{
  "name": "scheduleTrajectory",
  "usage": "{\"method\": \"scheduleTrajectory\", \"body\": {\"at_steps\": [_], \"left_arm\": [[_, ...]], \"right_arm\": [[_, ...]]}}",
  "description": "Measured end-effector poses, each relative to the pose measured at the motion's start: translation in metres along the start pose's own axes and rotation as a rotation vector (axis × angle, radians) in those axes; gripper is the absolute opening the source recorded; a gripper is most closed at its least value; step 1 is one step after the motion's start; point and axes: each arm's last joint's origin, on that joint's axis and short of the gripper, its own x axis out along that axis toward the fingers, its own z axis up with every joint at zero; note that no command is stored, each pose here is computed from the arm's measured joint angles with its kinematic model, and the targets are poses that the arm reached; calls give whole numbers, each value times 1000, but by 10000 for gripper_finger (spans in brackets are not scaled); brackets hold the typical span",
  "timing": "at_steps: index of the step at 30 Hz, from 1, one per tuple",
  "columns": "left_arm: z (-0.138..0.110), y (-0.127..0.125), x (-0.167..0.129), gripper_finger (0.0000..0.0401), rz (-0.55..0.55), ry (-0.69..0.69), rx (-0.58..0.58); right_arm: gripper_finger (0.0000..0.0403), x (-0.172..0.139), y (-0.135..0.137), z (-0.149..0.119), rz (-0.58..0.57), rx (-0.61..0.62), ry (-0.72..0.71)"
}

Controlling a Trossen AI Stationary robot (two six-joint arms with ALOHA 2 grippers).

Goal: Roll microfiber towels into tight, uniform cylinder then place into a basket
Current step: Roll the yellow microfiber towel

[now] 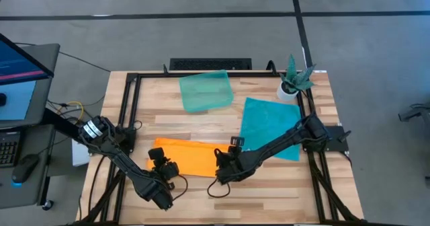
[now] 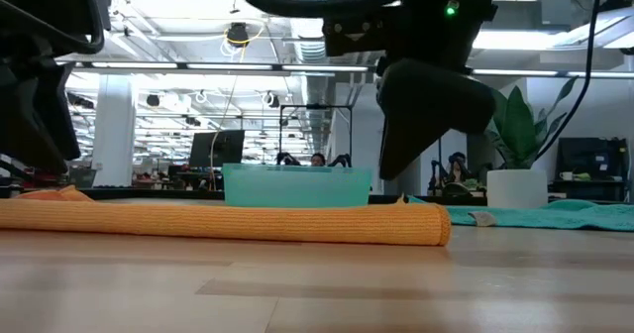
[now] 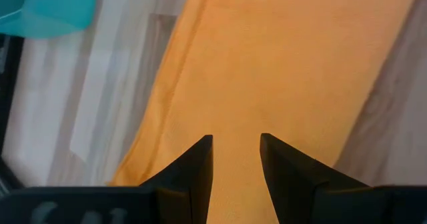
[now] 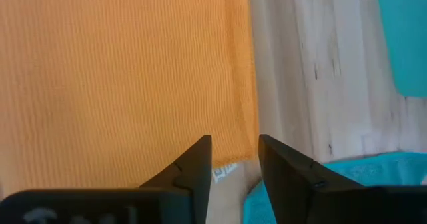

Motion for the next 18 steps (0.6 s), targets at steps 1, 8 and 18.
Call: {"method": "scheduleTrajectory", "body": {"at_steps": [1, 8, 18], "left_arm": [[0, -1, 0, 119, -6, -3, 4], [5, -5, 1, 119, -40, -45, 38], [24, 3, 16, 119, -24, -36, -52]], "right_arm": [[140, -2, -2, -1, -3, -1, 8], [124, -14, -5, -1, 11, 36, -19], [122, -15, -2, -4, 12, 18, -14]]}}
